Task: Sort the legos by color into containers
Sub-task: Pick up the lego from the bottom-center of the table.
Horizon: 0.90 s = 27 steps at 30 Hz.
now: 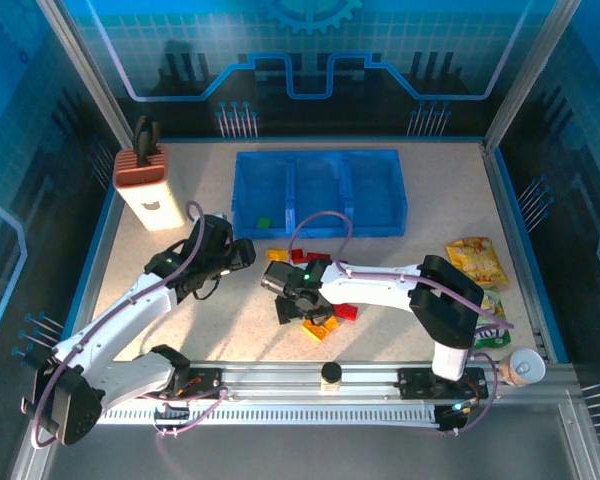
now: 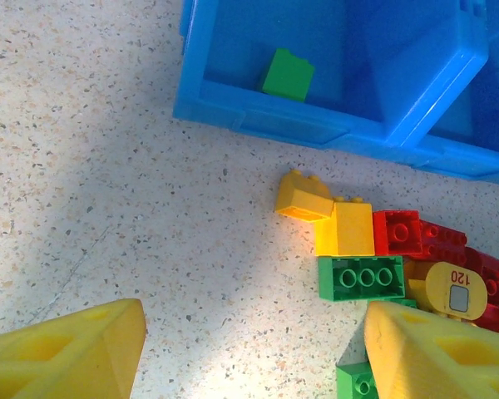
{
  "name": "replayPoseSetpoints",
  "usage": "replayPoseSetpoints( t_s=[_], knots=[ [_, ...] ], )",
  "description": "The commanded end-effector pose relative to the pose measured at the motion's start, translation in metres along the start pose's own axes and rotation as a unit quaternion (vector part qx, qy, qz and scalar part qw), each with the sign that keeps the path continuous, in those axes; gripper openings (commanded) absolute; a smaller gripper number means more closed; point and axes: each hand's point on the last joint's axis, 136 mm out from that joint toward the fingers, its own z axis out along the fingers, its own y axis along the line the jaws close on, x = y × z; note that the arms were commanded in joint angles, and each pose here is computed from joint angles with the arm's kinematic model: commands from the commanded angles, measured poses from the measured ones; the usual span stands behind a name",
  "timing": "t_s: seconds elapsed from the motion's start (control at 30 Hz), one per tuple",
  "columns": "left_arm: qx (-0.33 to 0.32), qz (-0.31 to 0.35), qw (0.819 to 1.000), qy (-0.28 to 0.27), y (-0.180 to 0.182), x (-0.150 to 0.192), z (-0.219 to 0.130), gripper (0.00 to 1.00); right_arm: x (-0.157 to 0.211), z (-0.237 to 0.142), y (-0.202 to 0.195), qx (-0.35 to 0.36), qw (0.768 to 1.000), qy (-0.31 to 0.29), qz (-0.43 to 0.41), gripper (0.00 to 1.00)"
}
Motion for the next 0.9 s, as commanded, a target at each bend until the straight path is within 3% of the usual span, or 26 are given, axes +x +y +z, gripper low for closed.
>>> replayPoseSetpoints(
  t_s=[0.0, 0.37, 0.87],
  knots=[
    [-0.014, 0.001, 1.000, -0.003, 0.007, 0.002, -0.001, 0.71, 0.003, 0.005, 0.004, 0.007, 1.000, 0.005, 0.011, 0.84],
    [-0.022, 0.001, 1.000, -0.005, 0.009, 0.003, 0.005, 0.72, 0.003, 0.020, 0.004, 0.013, 1.000, 0.009, 0.021, 0.80],
    [-0.028, 0.005, 1.000, -0.013, 0.011, 0.000, 0.005, 0.72, -0.003, 0.010, 0.001, 0.031, 0.999, -0.005, 0.016, 0.59]
  ],
)
